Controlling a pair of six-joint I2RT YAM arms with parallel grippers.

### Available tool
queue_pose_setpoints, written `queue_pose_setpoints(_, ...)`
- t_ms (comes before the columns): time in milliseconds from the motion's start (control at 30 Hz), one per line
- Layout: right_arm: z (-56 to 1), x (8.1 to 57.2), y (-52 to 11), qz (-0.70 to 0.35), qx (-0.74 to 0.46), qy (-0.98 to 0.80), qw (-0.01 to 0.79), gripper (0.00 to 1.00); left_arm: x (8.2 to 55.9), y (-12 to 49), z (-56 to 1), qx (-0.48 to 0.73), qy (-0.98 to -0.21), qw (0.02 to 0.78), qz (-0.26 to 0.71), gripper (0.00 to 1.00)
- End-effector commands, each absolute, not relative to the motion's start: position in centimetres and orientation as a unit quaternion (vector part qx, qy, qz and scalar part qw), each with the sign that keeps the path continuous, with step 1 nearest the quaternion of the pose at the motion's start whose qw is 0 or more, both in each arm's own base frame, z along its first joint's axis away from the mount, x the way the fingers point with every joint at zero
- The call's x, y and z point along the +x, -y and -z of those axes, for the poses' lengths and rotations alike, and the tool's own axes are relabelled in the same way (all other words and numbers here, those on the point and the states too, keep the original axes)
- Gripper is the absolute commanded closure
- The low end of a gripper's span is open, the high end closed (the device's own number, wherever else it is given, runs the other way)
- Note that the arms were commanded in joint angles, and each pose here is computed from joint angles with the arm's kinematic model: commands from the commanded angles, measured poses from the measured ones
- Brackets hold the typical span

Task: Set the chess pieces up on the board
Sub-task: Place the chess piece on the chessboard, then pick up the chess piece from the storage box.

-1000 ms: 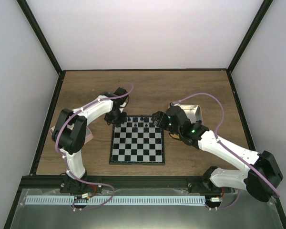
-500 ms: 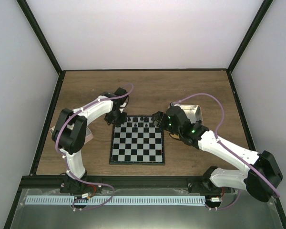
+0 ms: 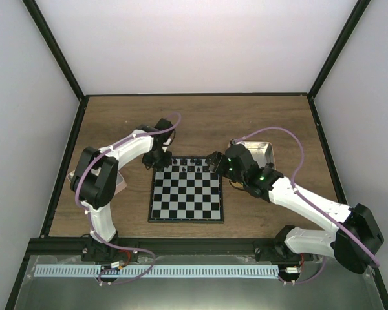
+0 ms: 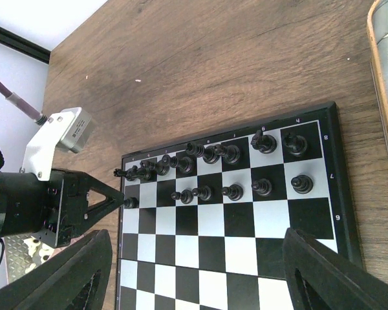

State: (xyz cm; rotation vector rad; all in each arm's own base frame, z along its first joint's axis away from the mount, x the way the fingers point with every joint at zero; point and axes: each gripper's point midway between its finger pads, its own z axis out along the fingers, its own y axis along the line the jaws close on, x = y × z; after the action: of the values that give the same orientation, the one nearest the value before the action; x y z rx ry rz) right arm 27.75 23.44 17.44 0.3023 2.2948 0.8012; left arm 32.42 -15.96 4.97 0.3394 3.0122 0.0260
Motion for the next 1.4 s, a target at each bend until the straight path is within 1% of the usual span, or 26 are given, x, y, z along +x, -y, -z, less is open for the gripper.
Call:
queue_pose_setpoints(0, -17.3, 27.9, -22.9, -0.302, 0.125, -0.881, 0.343, 0.26, 33.2, 15.6, -4.3, 0.107, -0.992, 0.064, -0.023, 0.94)
queue_pose_setpoints(233, -17.2, 27.9, -22.9, -0.301, 0.125, -0.882, 0.341, 0.26, 33.3, 15.8, -4.3, 0.106, -0.992, 0.067, -0.016, 0.94)
queue_pose_setpoints(267, -17.2, 27.9, -22.9, -0.301, 0.124, -0.881, 0.342, 0.26, 33.3, 15.9, -4.3, 0.107, -0.992, 0.066, -0.014, 0.92)
queue_pose_setpoints(333, -17.3, 27.9, -22.8, -0.299, 0.125, -0.882, 0.343, 0.26, 33.1, 16.0, -4.5, 0.108, -0.992, 0.066, -0.011, 0.84)
queue_pose_setpoints(433, -17.6, 28.0, -22.5, -0.293, 0.124, -0.881, 0.35, 0.26, 33.1, 16.1, -5.5, 0.107, -0.991, 0.075, -0.002, 0.79)
queue_pose_setpoints(467, -17.9, 28.1, -22.3, -0.287, 0.123, -0.881, 0.357, 0.28, 33.2, 16.2, -6.1, 0.105, -0.991, 0.082, 0.001, 0.75)
queue_pose_setpoints(633, -18.3, 29.9, -18.5, -0.196, 0.14, -0.889, 0.39, 0.44, 33.7, 16.6, -9.1, 0.096, -0.987, 0.128, 0.023, 0.64)
queue_pose_setpoints(700, -17.6, 30.6, -16.4, -0.166, 0.154, -0.894, 0.387, 0.47, 33.9, 16.9, -10.4, 0.094, -0.983, 0.151, 0.038, 0.61)
queue_pose_setpoints(833, -15.2, 31.2, -12.0, -0.099, 0.195, -0.907, 0.359, 0.48, 34.5, 17.9, -13.6, 0.091, -0.968, 0.219, 0.085, 0.59)
queue_pose_setpoints(1000, -12.2, 31.5, -7.5, -0.029, 0.257, -0.907, 0.333, 0.56, 34.9, 19.1, -17.9, 0.101, -0.933, 0.312, 0.149, 0.55)
queue_pose_setpoints(1167, -9.6, 32.4, -4.5, 0.013, 0.341, -0.886, 0.315, 0.66, 34.7, 19.5, -20.3, 0.11, -0.908, 0.363, 0.178, 0.52)
queue_pose_setpoints(1233, -8.7, 32.9, -3.8, 0.024, 0.378, -0.872, 0.311, 0.66, 34.5, 19.6, -20.5, 0.115, -0.904, 0.37, 0.184, 0.52)
queue_pose_setpoints(1367, -7.5, 34.2, -2.5, 0.037, 0.452, -0.84, 0.297, 0.63, 34.0, 19.9, -20.7, 0.126, -0.899, 0.371, 0.196, 0.51)
